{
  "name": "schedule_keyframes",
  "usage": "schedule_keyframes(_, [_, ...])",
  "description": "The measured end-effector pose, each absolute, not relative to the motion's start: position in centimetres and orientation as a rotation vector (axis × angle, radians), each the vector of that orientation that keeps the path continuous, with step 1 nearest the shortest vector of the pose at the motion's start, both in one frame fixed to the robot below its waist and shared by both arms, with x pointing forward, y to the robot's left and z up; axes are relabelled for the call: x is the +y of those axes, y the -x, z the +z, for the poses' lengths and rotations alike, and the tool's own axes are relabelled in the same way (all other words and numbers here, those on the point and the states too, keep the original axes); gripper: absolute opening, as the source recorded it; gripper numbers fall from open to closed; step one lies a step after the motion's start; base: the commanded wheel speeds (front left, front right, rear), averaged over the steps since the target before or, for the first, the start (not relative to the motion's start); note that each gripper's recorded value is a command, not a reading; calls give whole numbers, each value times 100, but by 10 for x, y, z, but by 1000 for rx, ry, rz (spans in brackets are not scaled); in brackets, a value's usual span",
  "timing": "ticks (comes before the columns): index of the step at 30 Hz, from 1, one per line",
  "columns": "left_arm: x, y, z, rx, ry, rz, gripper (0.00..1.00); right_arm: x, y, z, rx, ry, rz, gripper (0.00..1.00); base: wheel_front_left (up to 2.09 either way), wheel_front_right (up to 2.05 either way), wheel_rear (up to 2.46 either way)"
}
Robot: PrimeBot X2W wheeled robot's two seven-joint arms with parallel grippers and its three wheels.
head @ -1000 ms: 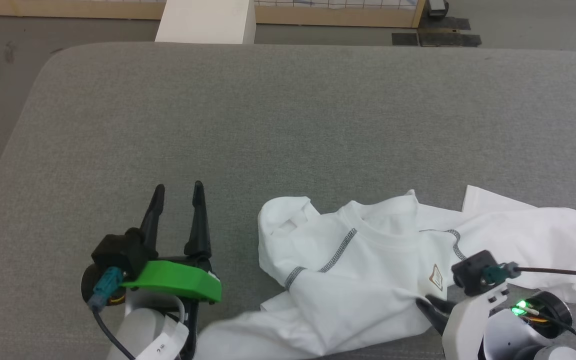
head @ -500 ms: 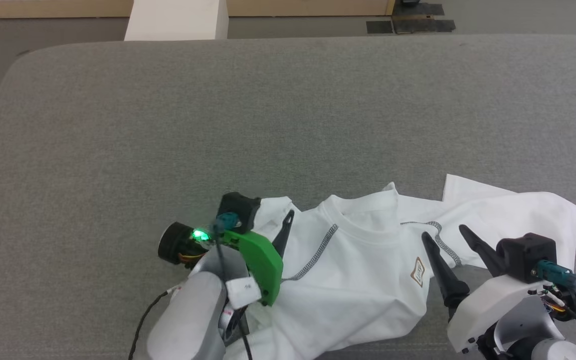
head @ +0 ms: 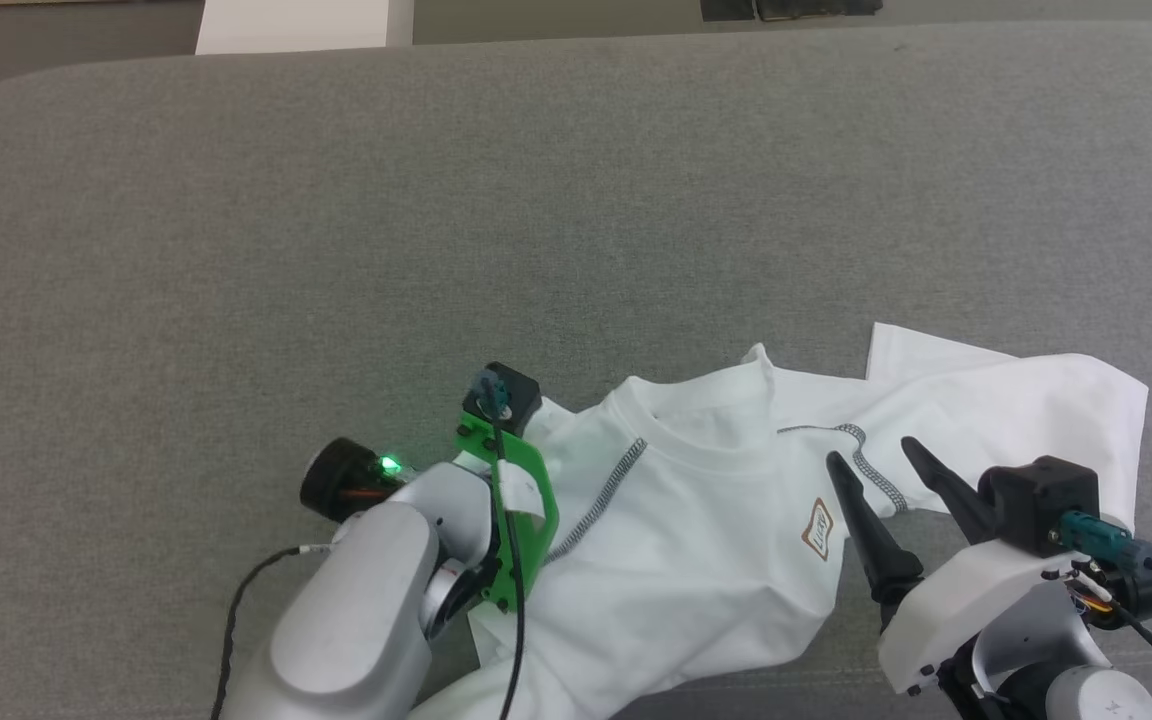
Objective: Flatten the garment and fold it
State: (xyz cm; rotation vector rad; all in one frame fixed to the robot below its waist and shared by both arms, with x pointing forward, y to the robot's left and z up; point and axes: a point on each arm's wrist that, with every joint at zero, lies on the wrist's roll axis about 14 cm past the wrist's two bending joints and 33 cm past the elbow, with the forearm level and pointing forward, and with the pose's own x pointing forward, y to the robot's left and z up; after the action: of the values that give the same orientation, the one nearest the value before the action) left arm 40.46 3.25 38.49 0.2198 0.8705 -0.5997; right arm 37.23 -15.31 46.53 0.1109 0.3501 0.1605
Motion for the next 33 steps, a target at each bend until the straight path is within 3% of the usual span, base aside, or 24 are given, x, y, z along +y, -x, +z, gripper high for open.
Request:
schedule_keyframes(13, [96,-530,505,261,-28,-255,0,-143,-391,465,338,-119,188,100,0,0,0])
schedule_keyframes(17, [144,-557,515,210,-5,-126,0,-140,-400,466,322,-118,196,100,0,0,0])
schedule_keyframes(21, [184,-560,482,305,32,-20,0,-142,-406,463,320,-115,191,100,0,0,0])
schedule_keyframes(22, [188,-557,473,329,42,-6,35,-142,-407,463,320,-112,188,100,0,0,0])
schedule_keyframes(23, [192,-553,462,358,49,7,92,-144,-407,461,323,-109,184,100,0,0,0])
schedule_keyframes(24, [195,-547,450,396,60,16,100,-145,-408,460,327,-108,181,100,0,0,0])
schedule_keyframes(28, [201,-521,426,409,156,51,100,-147,-415,461,317,-81,182,100,0,0,0])
schedule_keyframes(33, [207,-495,433,250,294,109,100,-143,-433,467,294,-38,204,100,0,0,0])
